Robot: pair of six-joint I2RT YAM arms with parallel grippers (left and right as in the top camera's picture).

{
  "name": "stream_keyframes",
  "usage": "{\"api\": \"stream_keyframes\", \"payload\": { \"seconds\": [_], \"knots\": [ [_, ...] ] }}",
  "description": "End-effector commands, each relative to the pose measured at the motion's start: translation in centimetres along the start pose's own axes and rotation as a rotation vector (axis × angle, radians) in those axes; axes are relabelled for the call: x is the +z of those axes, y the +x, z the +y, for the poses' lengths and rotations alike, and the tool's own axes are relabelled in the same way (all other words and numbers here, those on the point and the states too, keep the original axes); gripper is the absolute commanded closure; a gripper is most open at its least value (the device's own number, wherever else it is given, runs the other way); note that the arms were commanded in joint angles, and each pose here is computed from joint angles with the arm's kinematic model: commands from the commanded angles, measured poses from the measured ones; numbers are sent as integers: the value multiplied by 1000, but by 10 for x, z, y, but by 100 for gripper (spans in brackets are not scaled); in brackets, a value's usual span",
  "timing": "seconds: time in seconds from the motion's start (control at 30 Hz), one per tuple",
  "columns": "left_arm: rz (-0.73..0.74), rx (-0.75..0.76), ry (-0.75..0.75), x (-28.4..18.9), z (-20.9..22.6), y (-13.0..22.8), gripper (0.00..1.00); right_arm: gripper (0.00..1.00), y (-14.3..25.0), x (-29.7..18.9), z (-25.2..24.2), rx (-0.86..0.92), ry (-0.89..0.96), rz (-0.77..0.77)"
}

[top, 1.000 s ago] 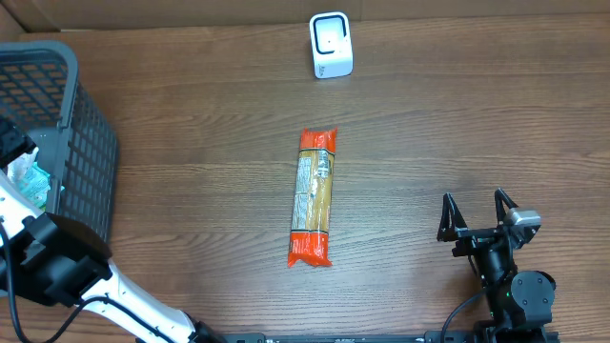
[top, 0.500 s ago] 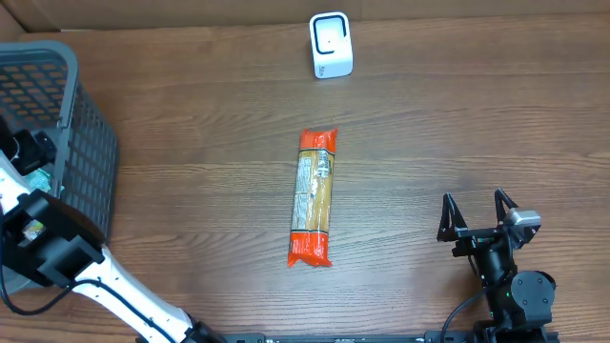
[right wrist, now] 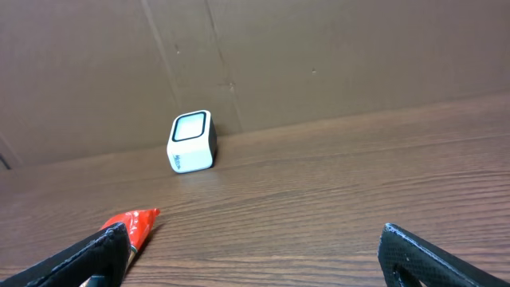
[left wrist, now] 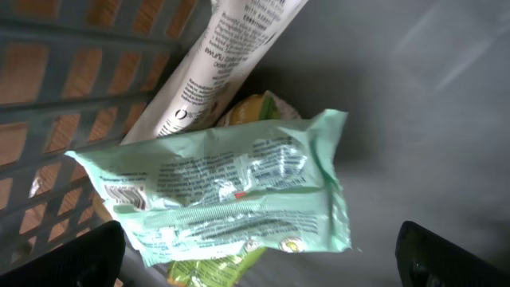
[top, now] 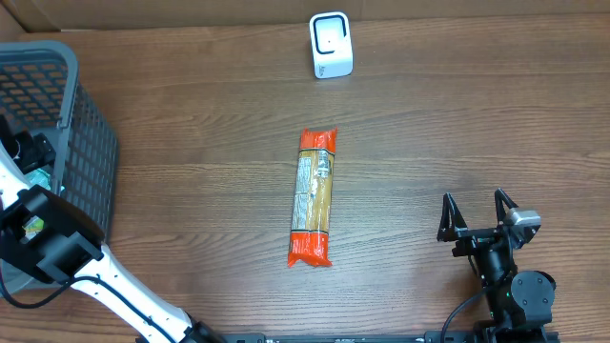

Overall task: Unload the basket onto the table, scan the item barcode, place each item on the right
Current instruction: 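Return the left gripper to the basket and grasp the mint-green snack pack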

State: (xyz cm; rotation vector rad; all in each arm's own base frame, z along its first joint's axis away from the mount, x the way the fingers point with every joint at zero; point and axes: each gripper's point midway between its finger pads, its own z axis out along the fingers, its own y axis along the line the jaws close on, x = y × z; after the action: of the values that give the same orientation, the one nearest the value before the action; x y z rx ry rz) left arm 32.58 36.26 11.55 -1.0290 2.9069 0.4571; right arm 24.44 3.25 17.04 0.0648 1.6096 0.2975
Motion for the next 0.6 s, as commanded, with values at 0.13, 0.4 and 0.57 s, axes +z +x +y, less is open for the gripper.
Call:
{"api": "stream_keyframes", "payload": {
  "seconds": [0.13, 0.4, 0.57],
  "knots": [
    [74, 48, -84, 35, 2, 16, 0, 0, 1, 0, 0, -2, 2, -5],
    [82, 53, -108, 47, 2, 19, 12, 0, 1, 0, 0, -2, 2, -5],
    [81, 53, -94, 48, -1, 19, 22, 0, 1, 0, 0, -2, 2, -5]
  ]
}}
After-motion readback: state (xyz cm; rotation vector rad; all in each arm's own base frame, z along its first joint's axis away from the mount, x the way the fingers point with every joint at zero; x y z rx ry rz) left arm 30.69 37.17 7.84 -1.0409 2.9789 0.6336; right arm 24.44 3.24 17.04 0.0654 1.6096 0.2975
